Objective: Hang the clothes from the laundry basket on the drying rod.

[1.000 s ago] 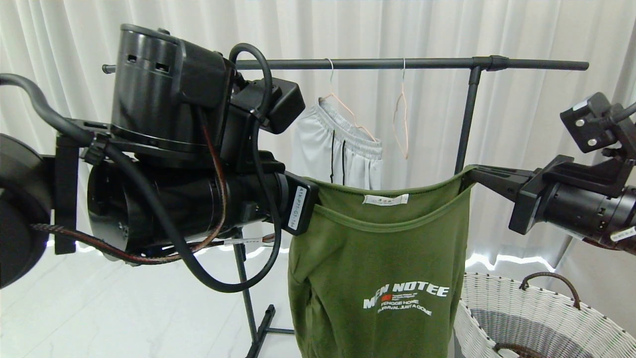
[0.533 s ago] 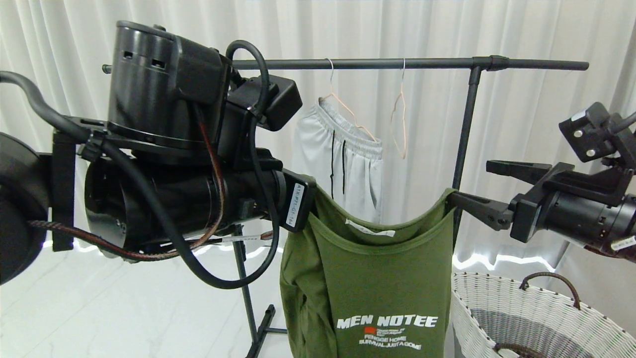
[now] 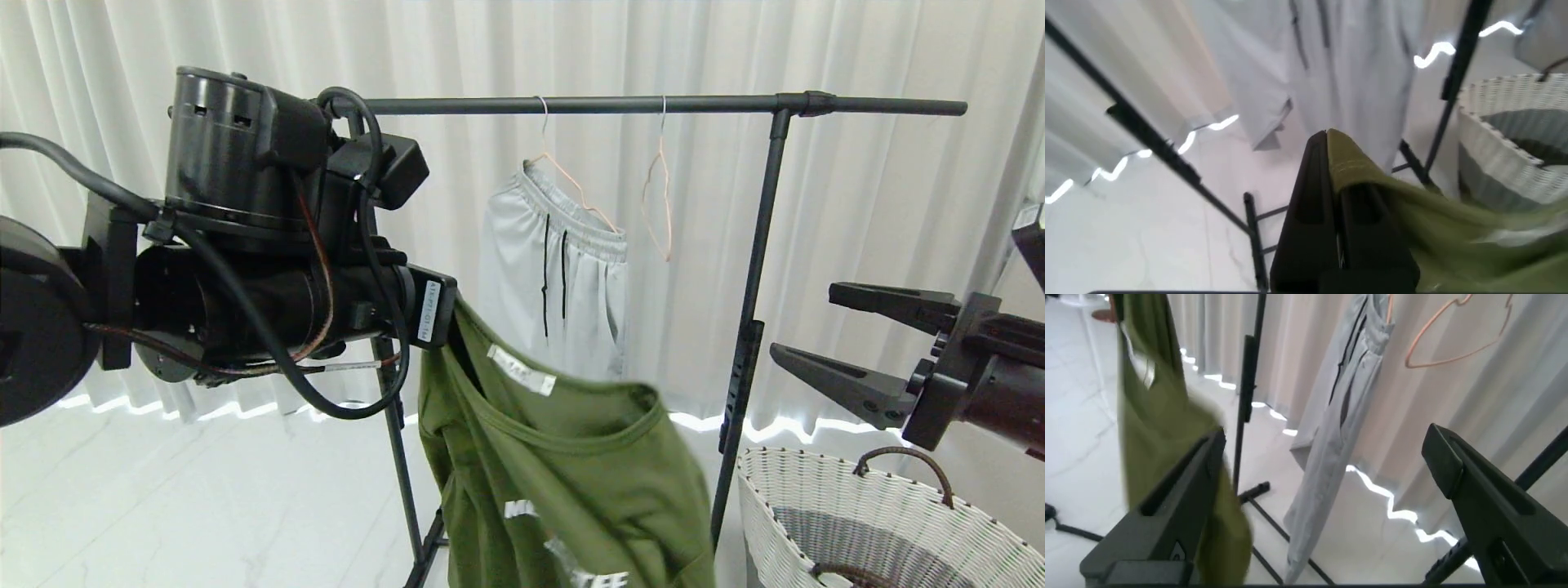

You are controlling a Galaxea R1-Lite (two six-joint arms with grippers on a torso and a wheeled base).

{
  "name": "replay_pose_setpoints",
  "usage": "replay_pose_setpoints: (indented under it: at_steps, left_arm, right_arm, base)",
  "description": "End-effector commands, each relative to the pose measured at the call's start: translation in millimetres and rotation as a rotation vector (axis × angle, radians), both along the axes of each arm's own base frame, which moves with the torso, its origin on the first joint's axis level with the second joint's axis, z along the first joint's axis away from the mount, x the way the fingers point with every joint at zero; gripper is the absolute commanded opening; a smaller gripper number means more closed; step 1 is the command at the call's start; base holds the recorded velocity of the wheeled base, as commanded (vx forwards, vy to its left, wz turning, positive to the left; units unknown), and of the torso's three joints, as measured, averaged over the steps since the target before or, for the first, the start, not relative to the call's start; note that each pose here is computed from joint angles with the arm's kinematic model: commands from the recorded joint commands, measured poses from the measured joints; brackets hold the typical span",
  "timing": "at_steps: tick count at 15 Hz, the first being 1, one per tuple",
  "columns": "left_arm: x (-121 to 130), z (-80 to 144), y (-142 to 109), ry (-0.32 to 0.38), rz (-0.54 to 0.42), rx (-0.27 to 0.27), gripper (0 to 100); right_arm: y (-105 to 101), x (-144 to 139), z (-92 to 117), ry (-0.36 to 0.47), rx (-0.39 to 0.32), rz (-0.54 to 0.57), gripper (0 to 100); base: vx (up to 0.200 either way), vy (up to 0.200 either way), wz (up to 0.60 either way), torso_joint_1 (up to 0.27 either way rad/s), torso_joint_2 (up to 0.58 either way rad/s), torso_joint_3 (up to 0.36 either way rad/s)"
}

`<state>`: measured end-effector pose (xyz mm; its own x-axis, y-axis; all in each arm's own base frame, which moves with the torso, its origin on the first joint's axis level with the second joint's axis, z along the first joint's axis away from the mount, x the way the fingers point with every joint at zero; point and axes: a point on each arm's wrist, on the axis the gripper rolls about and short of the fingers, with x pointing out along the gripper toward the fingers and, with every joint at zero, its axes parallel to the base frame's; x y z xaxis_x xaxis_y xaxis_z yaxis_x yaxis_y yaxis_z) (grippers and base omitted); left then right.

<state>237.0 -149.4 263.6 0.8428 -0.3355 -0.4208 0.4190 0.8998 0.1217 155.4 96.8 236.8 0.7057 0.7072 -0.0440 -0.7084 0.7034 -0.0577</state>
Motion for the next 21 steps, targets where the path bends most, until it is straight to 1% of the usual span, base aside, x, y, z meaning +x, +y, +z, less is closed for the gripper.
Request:
replay_pose_setpoints:
  at_steps: [1,2,4,5,7,9,11,12,13,14,16,17,18,19,20,21]
  left_arm:
    - [5,-3,13,0.009,0.048,0.005,0]
    - [7,-6,17,0.013,0.065,0.007,0]
    - [7,-8,25,0.002,0.09,0.0,0]
    - [0,-10,37,-0.009,0.119,-0.003,0]
    - [-22,-15,67,-0.012,0.189,0.004,0]
    - [-46,-23,96,-0.008,0.272,0.004,0]
    - [-65,-37,114,0.015,0.34,0.013,0]
    - [-68,-41,117,0.022,0.351,0.014,0]
    - [-77,-55,123,0.04,0.376,0.021,0]
    - [-84,-65,124,0.033,0.379,0.018,0]
    - [-99,-84,129,-0.021,0.395,0.0,0]
    - [-103,-90,132,-0.043,0.411,-0.007,0]
    - [-106,-96,136,-0.041,0.433,-0.009,0]
    - [-107,-98,141,-0.035,0.469,-0.017,0]
    - [-109,-99,145,-0.03,0.495,-0.041,0]
    - [-110,-100,149,-0.026,0.505,-0.08,0]
  right_arm:
    - [-3,-4,4,-0.023,0.029,-0.001,100]
    - [-4,-5,6,-0.034,0.053,-0.001,100]
    - [-7,-2,3,-0.024,0.048,-0.04,100]
    - [-21,9,-10,0.02,0.02,-0.157,100]
    - [-45,26,-31,0.1,-0.014,-0.321,100]
    - [-67,39,-50,0.185,-0.044,-0.457,100]
    - [-80,48,-69,0.261,-0.082,-0.597,100]
    - [-82,49,-73,0.274,-0.093,-0.628,100]
    - [-86,49,-83,0.306,-0.124,-0.721,100]
    - [-87,47,-86,0.31,-0.132,-0.752,100]
    - [-90,42,-91,0.308,-0.136,-0.78,100]
    - [-94,44,-92,0.307,-0.133,-0.802,100]
    - [-97,46,-93,0.309,-0.129,-0.817,100]
    - [-99,48,-91,0.289,-0.111,-0.832,100]
    - [-102,48,-89,0.269,-0.1,-0.846,100]
    - [-103,45,-88,0.251,-0.092,-0.858,100]
  base:
    - [0.0,0.0,0.0,0.0,0.0,0.0]
    - [0.0,0.0,0.0,0.0,0.0,0.0]
    - [0.0,0.0,0.0,0.0,0.0,0.0]
    - [0.0,0.0,0.0,0.0,0.0,0.0]
    - [0.0,0.0,0.0,0.0,0.0,0.0]
    - [0.0,0.0,0.0,0.0,0.0,0.0]
    - [0.0,0.0,0.0,0.0,0.0,0.0]
    - [0.0,0.0,0.0,0.0,0.0,0.0]
    - [0.0,0.0,0.0,0.0,0.0,0.0]
    - [0.0,0.0,0.0,0.0,0.0,0.0]
    - [0.0,0.0,0.0,0.0,0.0,0.0]
    - [0.0,0.0,0.0,0.0,0.0,0.0]
    - [0.0,0.0,0.0,0.0,0.0,0.0]
    - [0.0,0.0,0.0,0.0,0.0,0.0]
    - [0.0,0.0,0.0,0.0,0.0,0.0]
    - [0.0,0.0,0.0,0.0,0.0,0.0]
